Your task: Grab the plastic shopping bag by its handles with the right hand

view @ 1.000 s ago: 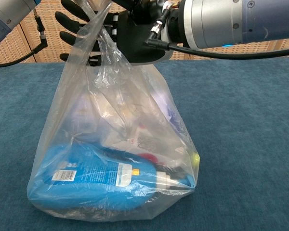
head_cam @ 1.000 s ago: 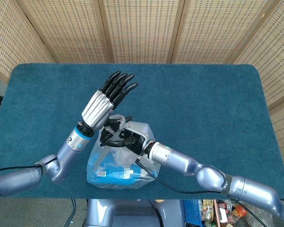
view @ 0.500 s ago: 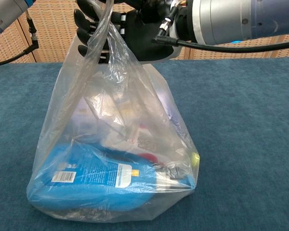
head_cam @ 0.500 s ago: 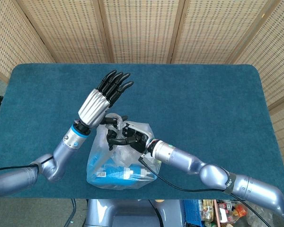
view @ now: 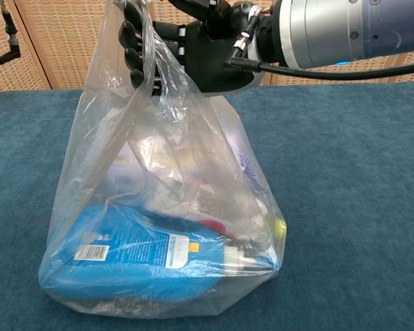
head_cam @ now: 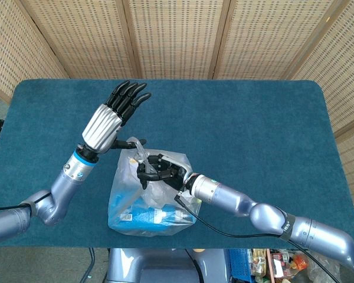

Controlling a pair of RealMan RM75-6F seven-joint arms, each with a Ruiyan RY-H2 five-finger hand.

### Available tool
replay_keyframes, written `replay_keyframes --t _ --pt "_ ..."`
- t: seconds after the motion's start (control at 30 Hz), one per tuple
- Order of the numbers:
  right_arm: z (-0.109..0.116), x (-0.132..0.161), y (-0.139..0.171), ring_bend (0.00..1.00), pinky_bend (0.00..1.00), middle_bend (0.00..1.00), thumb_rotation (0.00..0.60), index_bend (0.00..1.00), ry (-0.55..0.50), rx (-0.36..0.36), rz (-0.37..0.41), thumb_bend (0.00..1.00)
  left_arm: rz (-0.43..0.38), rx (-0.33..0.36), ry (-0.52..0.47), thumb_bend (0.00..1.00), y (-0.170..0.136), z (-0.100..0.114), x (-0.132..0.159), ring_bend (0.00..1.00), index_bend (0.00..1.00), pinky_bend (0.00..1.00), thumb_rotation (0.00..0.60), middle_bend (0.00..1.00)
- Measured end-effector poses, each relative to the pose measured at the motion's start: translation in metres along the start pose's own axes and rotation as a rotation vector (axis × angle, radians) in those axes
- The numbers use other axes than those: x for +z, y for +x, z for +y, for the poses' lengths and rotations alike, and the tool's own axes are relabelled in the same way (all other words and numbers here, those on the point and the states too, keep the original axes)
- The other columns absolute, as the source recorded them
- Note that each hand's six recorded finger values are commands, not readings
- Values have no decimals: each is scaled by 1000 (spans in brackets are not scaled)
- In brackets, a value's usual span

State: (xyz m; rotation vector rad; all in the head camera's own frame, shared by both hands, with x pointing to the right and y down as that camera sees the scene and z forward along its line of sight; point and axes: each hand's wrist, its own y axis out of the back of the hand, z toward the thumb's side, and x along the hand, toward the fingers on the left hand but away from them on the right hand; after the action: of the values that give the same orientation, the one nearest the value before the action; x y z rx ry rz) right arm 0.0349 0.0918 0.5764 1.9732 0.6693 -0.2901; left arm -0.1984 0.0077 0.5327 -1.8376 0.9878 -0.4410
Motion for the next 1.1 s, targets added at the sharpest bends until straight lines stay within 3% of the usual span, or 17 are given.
replay_keyframes --t 0.23,0.4,0.47,0.7,0.97,1.03,1.1 --pt "0 3 0 606 591 659 600 610 12 -4 2 263 0 -48 7 0 -5 4 -9 0 0 0 588 0" --pt "1 3 0 607 591 661 600 610 16 -13 1 263 -11 -124 -41 0 -12 3 -11 0 0 0 415 0" --pt "2 3 0 607 591 660 600 610 18 -18 -1 264 -10 -156 -68 0 -15 4 -11 0 0 0 401 0" --pt "4 1 -1 607 591 660 600 610 21 -29 -7 268 2 -199 -149 0 -23 12 -11 0 0 0 415 0" --pt "4 1 -2 615 663 667 600 622 38 -38 -7 268 49 -114 -103 0 -30 41 -30 0 0 0 535 0" --pt "3 3 -2 618 678 669 600 624 48 -41 -5 232 71 -99 -86 0 -33 50 -37 0 0 0 556 0" --pt "2 6 -2 619 689 669 600 623 60 -43 -6 133 101 -76 -66 0 -40 62 -48 0 0 0 568 0"
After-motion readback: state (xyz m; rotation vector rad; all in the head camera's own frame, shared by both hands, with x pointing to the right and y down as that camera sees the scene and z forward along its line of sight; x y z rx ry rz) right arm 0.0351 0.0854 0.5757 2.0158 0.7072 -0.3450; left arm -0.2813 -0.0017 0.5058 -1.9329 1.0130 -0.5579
